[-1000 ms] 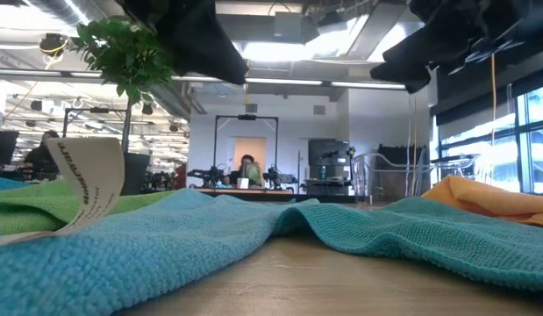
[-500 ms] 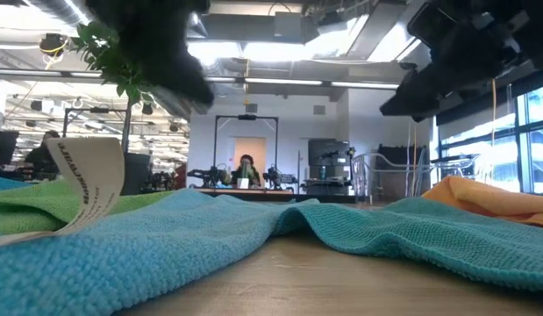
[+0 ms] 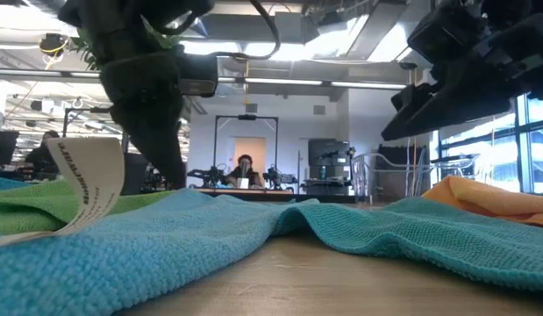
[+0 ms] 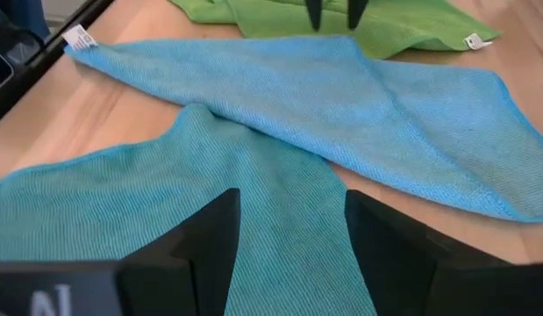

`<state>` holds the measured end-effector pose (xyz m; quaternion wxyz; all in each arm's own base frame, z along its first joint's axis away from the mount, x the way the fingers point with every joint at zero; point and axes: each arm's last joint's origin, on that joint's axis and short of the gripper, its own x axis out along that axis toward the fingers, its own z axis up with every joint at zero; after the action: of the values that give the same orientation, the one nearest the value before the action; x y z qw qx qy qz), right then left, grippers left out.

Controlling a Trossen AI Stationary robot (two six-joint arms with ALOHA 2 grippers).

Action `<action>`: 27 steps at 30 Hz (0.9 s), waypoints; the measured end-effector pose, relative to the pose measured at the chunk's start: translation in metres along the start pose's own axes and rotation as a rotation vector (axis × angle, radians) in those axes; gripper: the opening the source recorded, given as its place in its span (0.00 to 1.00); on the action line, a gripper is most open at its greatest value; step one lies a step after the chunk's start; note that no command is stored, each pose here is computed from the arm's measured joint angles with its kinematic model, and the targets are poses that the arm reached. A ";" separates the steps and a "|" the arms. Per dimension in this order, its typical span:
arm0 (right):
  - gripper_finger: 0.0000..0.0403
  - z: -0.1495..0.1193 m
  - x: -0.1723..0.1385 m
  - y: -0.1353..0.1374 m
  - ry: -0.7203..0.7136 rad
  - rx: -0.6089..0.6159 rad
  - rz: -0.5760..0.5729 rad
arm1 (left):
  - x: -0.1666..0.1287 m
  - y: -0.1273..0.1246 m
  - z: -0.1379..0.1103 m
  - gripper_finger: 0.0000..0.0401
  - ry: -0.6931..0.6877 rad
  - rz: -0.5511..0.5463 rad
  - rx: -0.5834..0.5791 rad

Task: Fold microfiber towels
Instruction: Fold the right light blue microfiber towel

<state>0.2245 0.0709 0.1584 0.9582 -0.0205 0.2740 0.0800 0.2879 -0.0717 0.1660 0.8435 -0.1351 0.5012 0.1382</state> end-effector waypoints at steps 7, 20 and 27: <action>0.52 -0.005 0.004 0.000 0.030 -0.036 -0.002 | 0.002 0.019 0.015 0.41 0.046 -0.101 -0.016; 0.52 -0.012 0.011 0.000 0.078 -0.113 -0.002 | 0.013 0.050 0.032 0.41 0.134 -0.270 -0.120; 0.52 -0.016 0.011 0.000 0.115 -0.112 -0.003 | 0.019 0.048 0.029 0.41 0.172 -0.294 -0.122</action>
<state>0.2253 0.0712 0.1391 0.9383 -0.0793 0.3236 0.0924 0.3027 -0.0146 0.1581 0.7989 -0.2690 0.5370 0.0313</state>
